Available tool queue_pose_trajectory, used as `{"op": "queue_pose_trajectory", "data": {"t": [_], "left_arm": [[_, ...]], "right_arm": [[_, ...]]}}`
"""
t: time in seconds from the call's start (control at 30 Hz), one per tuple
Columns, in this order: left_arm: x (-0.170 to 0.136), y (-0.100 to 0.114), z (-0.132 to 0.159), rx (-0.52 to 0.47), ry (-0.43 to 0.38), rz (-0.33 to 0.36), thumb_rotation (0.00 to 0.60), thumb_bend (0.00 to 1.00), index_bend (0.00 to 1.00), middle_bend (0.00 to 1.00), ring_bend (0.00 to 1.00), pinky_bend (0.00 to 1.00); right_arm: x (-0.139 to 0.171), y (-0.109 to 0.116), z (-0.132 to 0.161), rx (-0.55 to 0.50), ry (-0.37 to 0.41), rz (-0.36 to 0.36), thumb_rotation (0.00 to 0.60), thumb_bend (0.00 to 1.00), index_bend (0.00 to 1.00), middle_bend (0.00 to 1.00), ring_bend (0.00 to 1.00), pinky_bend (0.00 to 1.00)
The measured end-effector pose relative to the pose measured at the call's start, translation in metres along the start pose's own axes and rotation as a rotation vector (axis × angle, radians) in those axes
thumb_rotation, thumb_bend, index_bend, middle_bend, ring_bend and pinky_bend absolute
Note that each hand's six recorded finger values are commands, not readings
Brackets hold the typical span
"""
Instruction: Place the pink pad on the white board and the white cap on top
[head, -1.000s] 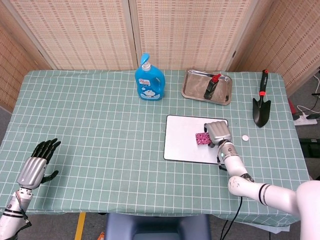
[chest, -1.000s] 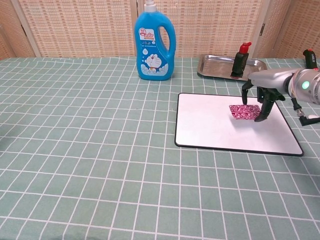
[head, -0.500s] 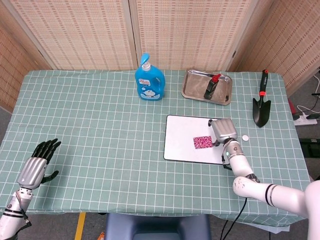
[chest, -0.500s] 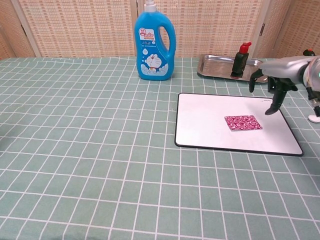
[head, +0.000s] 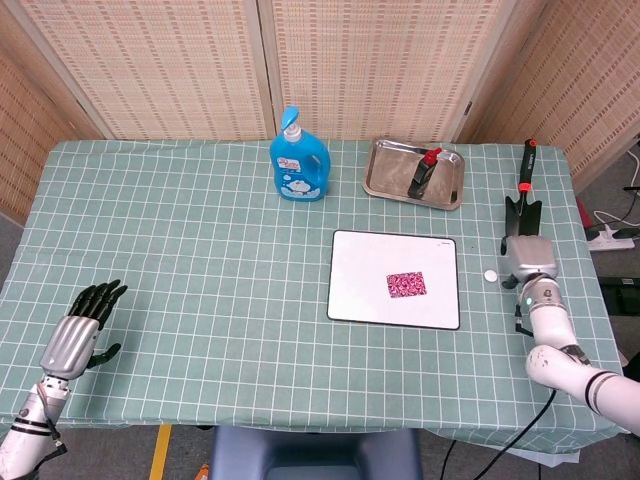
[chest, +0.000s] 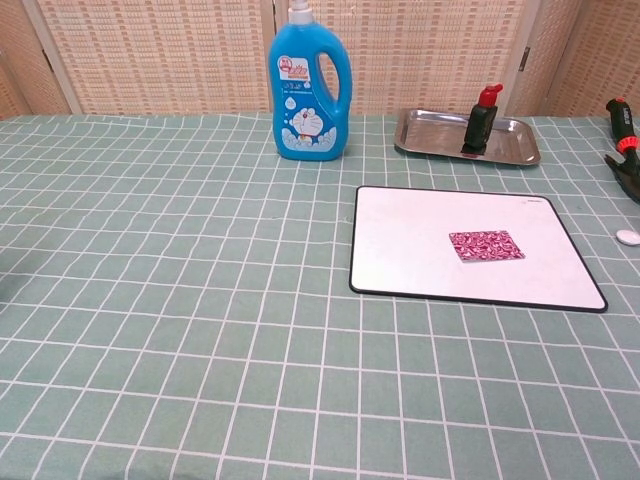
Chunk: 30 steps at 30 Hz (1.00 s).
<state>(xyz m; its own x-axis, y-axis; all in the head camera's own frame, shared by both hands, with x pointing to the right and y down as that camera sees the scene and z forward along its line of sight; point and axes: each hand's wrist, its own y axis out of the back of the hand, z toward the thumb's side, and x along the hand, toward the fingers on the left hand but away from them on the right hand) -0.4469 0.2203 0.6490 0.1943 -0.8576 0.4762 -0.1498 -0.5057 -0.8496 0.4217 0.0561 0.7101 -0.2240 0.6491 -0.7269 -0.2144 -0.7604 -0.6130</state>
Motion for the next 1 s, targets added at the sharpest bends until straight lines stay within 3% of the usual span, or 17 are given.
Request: {"op": "queue_pose_trajectory", "data": {"t": [0.43, 1.0], "left_arm": [[0.001, -0.003, -0.002, 0.003, 0.009, -0.008, 0.600, 0.18, 0.00, 0.00, 0.00, 0.00], [0.001, -0.003, -0.001, -0.008, 0.003, -0.008, 0.600, 0.18, 0.00, 0.00, 0.00, 0.00]], "right_arm": [[-0.014, -0.022, -0.004, -0.009, -0.007, 0.025, 0.600, 0.21, 0.44, 0.97, 0.83, 0.75], [-0.019, -0.029, 0.004, -0.006, -0.016, 0.015, 0.600, 0.22, 0.48, 0.97, 0.83, 0.75]]}}
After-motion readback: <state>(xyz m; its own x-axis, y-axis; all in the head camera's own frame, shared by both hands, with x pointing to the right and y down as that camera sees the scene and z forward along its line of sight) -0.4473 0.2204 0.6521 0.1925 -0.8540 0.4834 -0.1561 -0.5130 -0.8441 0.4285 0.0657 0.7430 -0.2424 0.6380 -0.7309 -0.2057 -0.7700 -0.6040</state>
